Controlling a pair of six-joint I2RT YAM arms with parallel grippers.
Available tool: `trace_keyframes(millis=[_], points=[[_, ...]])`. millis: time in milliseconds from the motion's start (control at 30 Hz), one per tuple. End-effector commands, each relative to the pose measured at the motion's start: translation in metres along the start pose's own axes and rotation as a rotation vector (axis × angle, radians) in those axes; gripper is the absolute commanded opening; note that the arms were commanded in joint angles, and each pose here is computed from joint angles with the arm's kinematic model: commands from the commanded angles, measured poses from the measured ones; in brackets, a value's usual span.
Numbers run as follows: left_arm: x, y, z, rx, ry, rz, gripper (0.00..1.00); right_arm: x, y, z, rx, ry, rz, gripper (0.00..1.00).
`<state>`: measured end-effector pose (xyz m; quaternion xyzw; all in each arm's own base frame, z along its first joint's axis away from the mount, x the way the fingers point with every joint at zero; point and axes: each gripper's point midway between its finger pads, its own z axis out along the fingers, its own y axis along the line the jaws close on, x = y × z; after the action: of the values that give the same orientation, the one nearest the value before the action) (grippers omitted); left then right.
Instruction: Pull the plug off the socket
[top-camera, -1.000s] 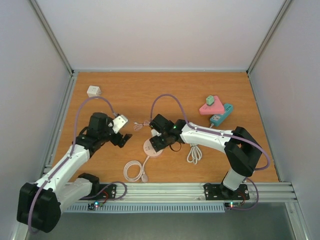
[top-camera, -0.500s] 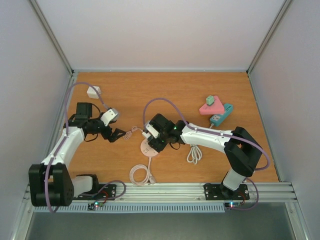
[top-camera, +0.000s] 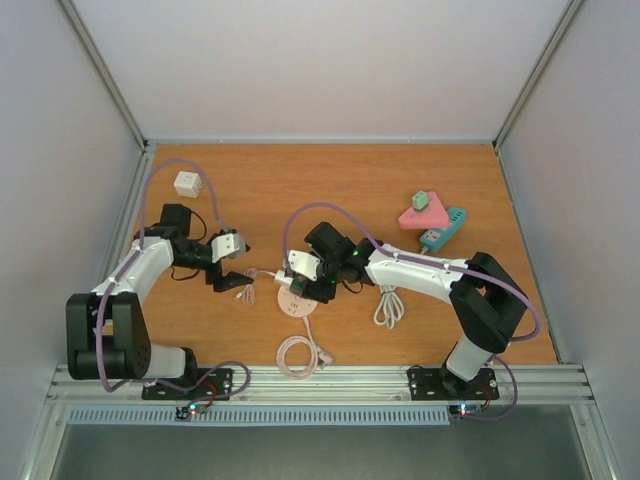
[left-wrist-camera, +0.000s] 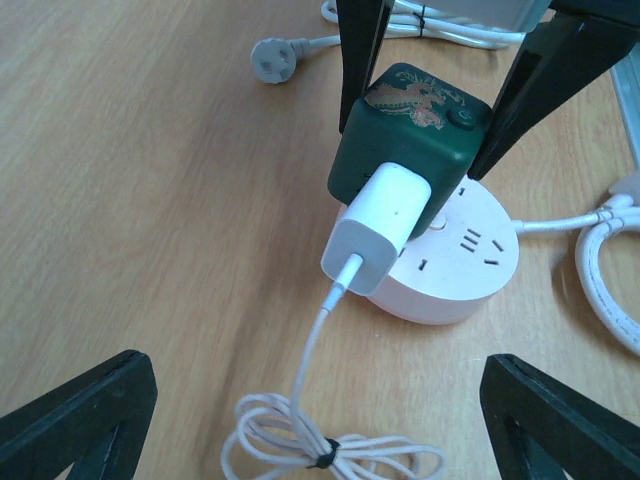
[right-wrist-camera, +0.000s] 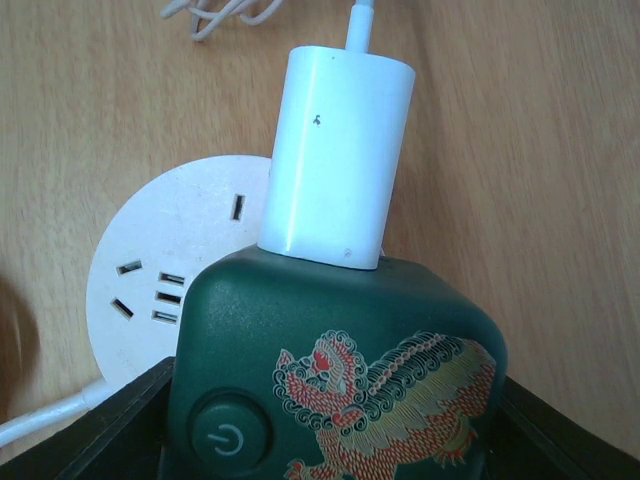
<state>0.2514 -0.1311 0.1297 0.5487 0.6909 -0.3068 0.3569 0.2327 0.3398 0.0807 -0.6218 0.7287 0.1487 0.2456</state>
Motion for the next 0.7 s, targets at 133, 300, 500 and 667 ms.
trace_keyframes(millis=[133, 300, 500, 667], points=[[0.002, 0.003, 0.008, -0.004, -0.056, 0.120, 0.90, 0.029, -0.017, 0.008, -0.063, 0.135, -0.205, 0.56], [0.004, 0.006, 0.012, -0.027, -0.069, 0.118, 0.89, 0.032, -0.019, 0.014, -0.108, 0.176, -0.280, 0.56], [0.008, 0.009, 0.022, -0.039, -0.066, 0.126, 0.86, 0.017, -0.023, 0.013, -0.117, 0.155, -0.309, 0.63], [0.005, 0.004, 0.033, -0.014, -0.067, 0.154, 0.83, 0.016, -0.024, 0.014, -0.111, 0.146, -0.288, 0.82]])
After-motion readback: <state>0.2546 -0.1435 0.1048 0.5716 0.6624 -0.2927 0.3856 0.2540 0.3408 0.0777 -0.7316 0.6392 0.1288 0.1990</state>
